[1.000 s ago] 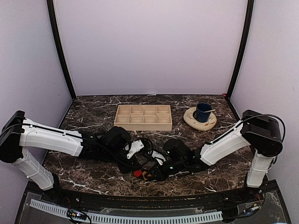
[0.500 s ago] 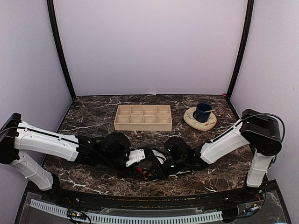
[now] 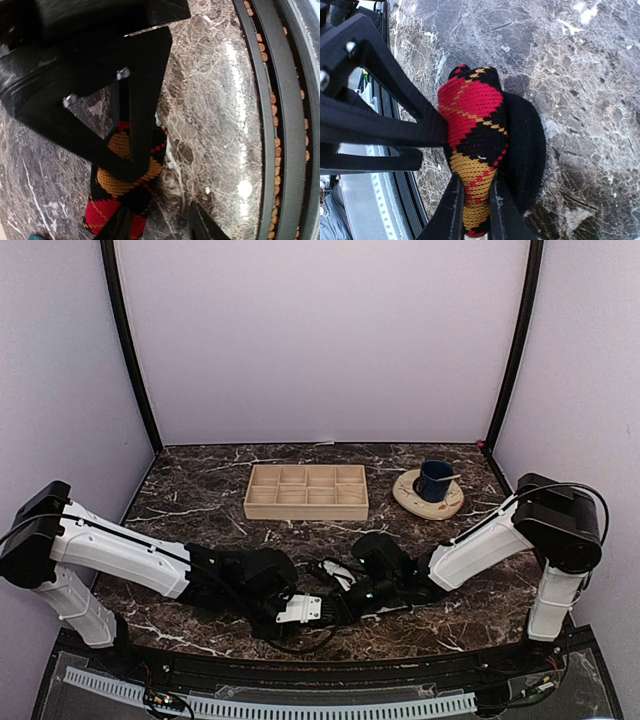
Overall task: Roll the socks
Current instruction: Pick up the sock from the center of the board.
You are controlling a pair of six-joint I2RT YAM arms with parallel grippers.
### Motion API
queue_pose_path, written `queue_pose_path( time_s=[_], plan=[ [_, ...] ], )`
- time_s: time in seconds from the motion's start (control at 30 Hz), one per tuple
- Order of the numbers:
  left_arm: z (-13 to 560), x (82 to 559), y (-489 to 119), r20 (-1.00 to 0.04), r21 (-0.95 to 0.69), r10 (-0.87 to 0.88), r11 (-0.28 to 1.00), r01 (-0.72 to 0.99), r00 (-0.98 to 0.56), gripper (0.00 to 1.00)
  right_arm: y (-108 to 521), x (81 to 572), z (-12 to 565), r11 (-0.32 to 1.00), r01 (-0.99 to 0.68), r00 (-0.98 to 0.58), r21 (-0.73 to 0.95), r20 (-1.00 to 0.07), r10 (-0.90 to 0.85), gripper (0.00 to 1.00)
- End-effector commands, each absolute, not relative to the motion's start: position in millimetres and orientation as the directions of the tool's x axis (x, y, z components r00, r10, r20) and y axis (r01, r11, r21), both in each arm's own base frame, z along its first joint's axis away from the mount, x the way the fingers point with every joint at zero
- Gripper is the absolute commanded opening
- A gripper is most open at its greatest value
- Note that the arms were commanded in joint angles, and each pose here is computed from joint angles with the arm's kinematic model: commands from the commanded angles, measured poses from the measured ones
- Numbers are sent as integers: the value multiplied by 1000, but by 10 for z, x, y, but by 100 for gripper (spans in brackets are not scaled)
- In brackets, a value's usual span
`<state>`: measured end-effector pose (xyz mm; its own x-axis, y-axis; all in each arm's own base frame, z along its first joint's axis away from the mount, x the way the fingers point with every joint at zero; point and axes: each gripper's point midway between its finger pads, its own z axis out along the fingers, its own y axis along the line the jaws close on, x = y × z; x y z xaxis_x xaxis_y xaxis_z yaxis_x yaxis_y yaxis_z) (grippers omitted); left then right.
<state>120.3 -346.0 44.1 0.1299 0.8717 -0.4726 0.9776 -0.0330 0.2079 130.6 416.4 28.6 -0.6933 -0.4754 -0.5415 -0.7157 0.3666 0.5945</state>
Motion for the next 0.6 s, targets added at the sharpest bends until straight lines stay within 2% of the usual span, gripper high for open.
queue_pose_path(
  time_s=[0.0, 0.23, 0.37, 0.57],
  plan=[
    [529, 1408, -3535, -454, 355, 870, -24, 934, 194, 43, 3734, 1156, -316, 517, -651, -746, 556, -342, -572, 2],
    [588, 1489, -3604, -448, 440, 856, -39, 897, 256, 44, 3736, 1142, -322, 511, -653, -742, 559, -336, -580, 2],
    [463, 1459, -3578, -410, 427, 871, -77, 901, 269, 44, 3739, 1134, -324, 508, -651, -742, 563, -334, -580, 2],
    [394, 1381, -3573, -406, 393, 873, -102, 914, 272, 44, 3721, 1110, -339, 506, -650, -741, 567, -327, -586, 2]
  ],
)
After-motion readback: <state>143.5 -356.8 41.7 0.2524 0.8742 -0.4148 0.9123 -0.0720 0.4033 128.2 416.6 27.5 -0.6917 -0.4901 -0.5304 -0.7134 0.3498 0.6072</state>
